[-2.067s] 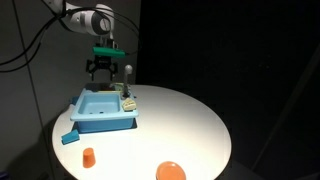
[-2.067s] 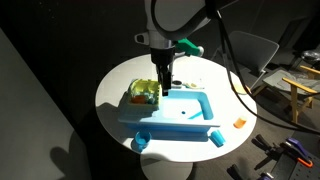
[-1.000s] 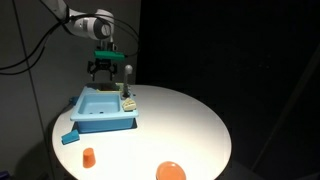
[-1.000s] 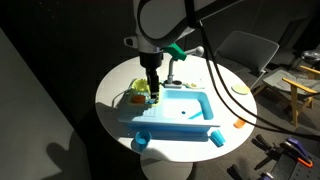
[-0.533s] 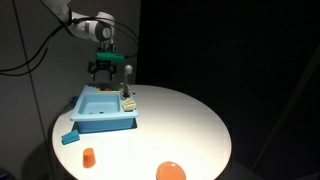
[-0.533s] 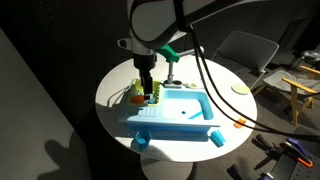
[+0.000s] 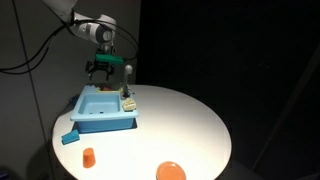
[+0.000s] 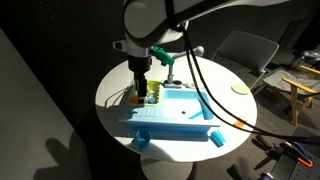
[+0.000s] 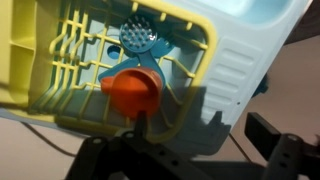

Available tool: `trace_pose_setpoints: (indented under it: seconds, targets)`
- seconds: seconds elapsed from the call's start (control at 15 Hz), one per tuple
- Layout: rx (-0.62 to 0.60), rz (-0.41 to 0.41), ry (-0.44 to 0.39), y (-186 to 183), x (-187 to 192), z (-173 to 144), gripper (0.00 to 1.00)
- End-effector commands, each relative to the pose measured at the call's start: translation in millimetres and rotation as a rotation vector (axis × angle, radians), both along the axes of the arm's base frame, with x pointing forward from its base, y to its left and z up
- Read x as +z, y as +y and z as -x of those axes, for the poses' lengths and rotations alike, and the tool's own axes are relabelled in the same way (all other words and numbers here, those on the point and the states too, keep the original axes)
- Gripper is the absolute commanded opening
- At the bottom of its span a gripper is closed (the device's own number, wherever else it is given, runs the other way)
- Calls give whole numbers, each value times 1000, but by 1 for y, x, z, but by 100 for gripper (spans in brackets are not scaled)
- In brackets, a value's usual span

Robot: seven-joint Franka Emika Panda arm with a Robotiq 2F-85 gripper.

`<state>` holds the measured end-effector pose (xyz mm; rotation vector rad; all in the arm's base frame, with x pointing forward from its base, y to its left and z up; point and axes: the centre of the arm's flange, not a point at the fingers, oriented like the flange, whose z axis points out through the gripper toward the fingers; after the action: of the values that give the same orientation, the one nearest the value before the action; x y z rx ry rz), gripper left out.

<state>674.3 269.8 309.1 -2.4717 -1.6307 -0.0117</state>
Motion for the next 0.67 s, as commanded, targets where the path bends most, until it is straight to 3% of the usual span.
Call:
trace_pose_setpoints:
  seconds: [0.0, 0.6]
  targets:
    - [8, -52, 36, 3, 5, -12, 100]
    - [-27, -51, 58, -6, 6, -13, 100]
